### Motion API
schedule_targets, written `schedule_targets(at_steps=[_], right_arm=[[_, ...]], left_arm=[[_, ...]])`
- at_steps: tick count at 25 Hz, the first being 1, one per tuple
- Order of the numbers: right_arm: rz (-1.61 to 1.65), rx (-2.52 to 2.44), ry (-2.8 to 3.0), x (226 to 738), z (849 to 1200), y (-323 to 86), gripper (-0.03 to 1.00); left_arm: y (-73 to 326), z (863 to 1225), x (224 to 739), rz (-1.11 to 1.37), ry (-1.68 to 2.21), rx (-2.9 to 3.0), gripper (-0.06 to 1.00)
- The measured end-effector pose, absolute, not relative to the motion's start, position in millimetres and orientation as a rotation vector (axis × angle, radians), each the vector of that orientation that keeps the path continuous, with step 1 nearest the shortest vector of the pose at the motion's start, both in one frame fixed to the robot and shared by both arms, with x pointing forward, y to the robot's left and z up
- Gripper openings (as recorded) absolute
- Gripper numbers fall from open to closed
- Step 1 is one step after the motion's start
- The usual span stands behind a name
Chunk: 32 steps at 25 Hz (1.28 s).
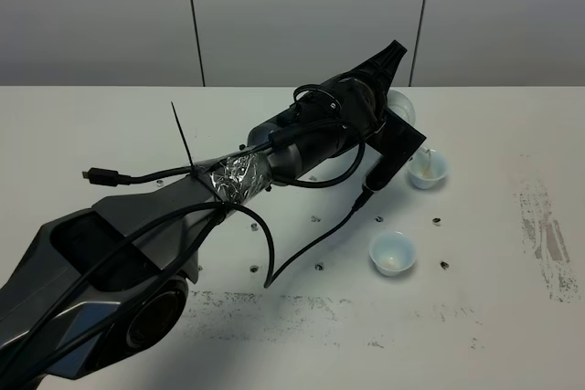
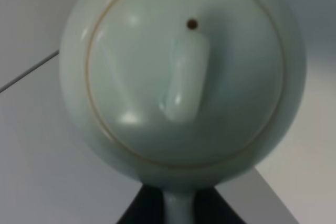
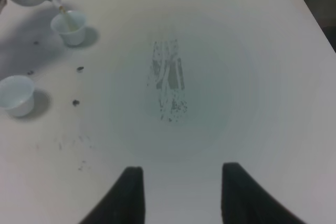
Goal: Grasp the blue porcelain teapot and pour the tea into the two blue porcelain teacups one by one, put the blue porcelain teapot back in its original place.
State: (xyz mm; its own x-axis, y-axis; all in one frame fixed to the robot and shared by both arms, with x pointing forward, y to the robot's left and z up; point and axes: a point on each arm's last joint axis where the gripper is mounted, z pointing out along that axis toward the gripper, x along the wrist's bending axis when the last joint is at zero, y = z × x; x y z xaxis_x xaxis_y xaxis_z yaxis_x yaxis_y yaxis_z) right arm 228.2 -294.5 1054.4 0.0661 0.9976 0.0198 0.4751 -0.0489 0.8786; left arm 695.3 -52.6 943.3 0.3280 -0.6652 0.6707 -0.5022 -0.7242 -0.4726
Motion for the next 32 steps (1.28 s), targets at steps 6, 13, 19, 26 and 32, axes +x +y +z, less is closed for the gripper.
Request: schedule_targets(at_steps=[6, 13, 19, 26, 32], right_arm=[[0.913, 1.621, 1.499, 228.2, 1054.4, -294.5, 0.36], [0.913, 1.621, 1.499, 228.2, 1054.4, -294.5, 0.36], [0.913, 1.621, 1.499, 228.2, 1054.4, -294.5, 0.36], [0.913, 1.621, 1.499, 228.2, 1054.4, -294.5, 0.36], [0.913, 1.621, 1.499, 228.2, 1054.4, -294.5, 0.36]], left_arm=[[-52.8, 944.5, 695.5, -1.355, 1.087, -2.37, 0.11], [-62.2, 945.7, 688.6, -1.369, 1.124, -2.334, 0.11], [-63.9, 947.6, 687.8, -1.378, 1.14, -2.282, 0.11], [-63.1, 950.1, 688.9, -1.402, 1.108, -2.253, 0.11], [-62.3, 951.9, 690.0, -1.409, 1.111, -2.213, 0.11]])
